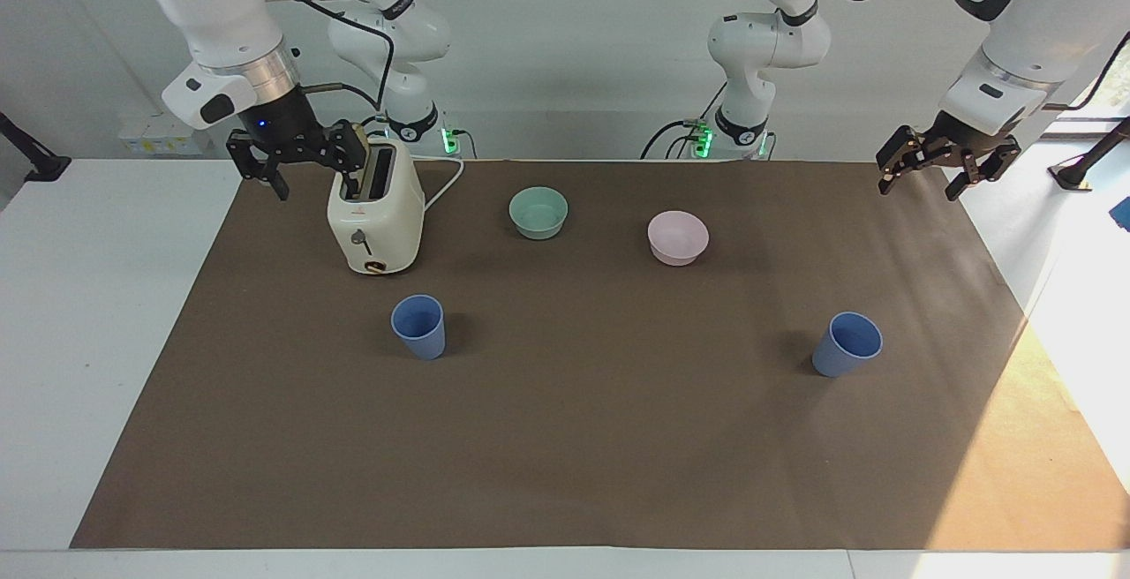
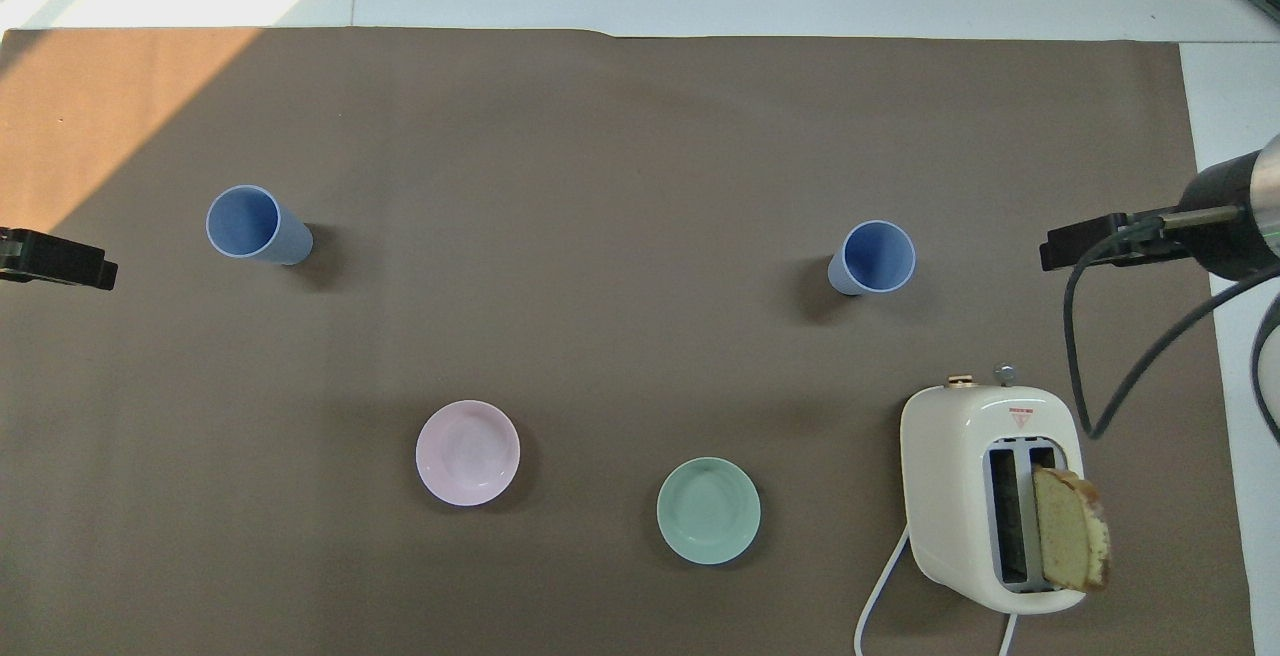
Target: Stack blue cups with both arms
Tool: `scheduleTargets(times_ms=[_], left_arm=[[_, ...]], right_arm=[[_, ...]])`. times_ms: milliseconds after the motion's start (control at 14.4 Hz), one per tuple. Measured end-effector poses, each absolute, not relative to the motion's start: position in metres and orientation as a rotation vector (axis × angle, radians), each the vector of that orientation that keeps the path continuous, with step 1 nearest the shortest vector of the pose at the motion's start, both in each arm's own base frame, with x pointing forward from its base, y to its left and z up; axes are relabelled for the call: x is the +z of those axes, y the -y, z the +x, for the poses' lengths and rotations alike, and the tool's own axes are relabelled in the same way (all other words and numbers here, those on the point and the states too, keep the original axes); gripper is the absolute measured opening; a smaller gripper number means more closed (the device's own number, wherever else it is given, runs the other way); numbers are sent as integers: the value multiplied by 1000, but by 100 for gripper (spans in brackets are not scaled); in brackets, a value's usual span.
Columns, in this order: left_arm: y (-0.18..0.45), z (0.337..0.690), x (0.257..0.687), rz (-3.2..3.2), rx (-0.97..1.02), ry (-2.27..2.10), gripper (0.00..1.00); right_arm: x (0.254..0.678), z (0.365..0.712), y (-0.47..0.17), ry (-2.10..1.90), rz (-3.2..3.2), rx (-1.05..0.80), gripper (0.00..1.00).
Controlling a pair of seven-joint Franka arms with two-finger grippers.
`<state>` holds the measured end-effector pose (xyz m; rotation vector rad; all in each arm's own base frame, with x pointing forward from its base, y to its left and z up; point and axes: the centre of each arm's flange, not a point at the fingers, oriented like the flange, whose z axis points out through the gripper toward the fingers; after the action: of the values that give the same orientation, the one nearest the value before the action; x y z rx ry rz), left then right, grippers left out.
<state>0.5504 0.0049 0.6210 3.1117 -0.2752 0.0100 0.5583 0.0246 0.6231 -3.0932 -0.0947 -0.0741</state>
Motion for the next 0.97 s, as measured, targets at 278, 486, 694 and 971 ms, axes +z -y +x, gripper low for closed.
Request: scheduleTargets(times_ms=[278, 486, 694, 971], left_arm=[[-5, 550, 621, 3112, 10, 275, 100], [-7, 550, 621, 3112, 10, 268, 100], [-7, 550, 621, 3112, 10, 270, 100], [-5, 550, 621, 3111, 10, 274, 100]], right_arm=[[623, 558, -25, 95, -3093, -74, 100], [623, 558, -25, 95, -3093, -74, 100], [623, 558, -25, 95, -3093, -74, 100], [623, 558, -25, 95, -3093, -74, 100]])
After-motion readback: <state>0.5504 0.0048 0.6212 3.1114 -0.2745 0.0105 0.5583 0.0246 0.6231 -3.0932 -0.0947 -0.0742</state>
